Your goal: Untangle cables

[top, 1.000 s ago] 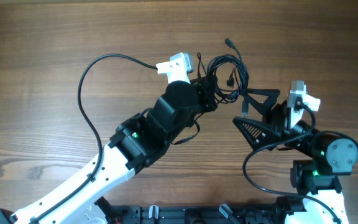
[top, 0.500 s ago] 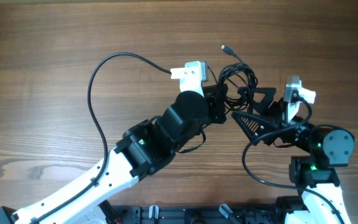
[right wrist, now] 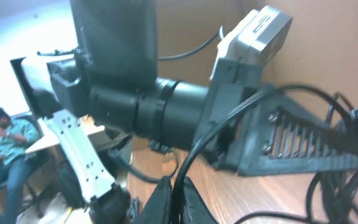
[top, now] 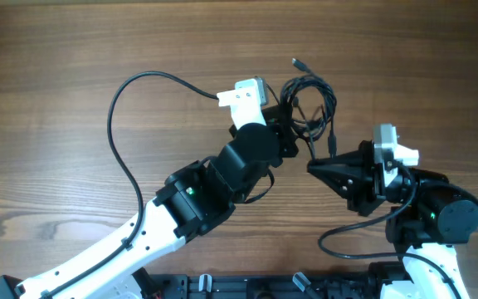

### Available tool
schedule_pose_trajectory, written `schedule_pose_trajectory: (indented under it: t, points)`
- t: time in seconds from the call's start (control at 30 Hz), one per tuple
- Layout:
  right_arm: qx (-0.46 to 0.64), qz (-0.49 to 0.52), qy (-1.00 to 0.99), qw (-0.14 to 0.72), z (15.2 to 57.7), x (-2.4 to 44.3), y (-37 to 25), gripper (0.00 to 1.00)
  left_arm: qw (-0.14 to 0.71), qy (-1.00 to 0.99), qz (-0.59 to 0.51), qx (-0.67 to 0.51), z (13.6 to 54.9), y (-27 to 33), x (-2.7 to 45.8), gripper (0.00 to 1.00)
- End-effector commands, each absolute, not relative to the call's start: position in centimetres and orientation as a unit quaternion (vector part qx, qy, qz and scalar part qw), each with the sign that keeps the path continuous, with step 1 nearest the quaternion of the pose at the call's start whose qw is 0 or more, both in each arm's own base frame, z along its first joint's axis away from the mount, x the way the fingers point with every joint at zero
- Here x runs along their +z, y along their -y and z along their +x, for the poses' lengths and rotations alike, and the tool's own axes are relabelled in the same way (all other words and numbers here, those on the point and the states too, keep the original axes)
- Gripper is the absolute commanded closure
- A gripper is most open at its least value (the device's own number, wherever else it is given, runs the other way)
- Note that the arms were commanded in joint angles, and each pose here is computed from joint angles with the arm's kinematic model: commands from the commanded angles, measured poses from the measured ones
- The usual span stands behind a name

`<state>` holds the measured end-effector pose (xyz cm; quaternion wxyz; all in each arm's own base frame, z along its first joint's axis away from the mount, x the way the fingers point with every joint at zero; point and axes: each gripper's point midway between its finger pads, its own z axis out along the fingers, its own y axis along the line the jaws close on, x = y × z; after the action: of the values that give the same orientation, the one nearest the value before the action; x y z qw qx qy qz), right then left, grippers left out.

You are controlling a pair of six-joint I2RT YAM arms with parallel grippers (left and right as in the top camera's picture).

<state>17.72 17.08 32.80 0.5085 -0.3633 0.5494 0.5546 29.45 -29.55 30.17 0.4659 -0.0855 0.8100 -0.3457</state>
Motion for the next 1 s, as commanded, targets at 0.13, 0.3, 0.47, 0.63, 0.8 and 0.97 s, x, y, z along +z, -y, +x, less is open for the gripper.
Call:
schedule_pose_trajectory:
  t: [0.13, 0.3, 0.47, 0.63, 0.8, 0.97]
  points:
    - [0.531, -0.488, -0.520, 0.458, 14.3, 30.7, -17.5, 0.81, 0.543, -0.759, -0.163, -0.320, 31.2, 26.3, 33.6, 0.96]
    - [0.535, -0.488, -0.525, 0.447, 14.6, 30.2, -17.4, 0.56, 0.563, -0.738, -0.187, -0.321, 31.5, 24.9, 35.1, 0.96]
    - [0.557, -0.380, -0.591, 0.443, 18.8, 29.6, -15.8, 0.04, 0.573, -0.728, -0.198, -0.321, 31.6, 23.2, 36.3, 0.96]
    - [0.573, -0.303, -0.630, 0.427, 21.1, 29.0, -14.1, 0.00, 0.558, -0.750, -0.184, -0.303, 31.0, 23.0, 35.0, 0.96]
    - [0.576, -0.295, -0.627, 0.433, 20.6, 30.2, -14.2, 0.00, 0.505, -0.778, -0.123, -0.354, 29.7, 26.0, 34.1, 0.96]
    - [0.574, -0.303, -0.615, 0.449, 19.6, 31.7, -14.3, 0.00, 0.491, -0.782, -0.108, -0.368, 29.2, 26.8, 33.9, 0.96]
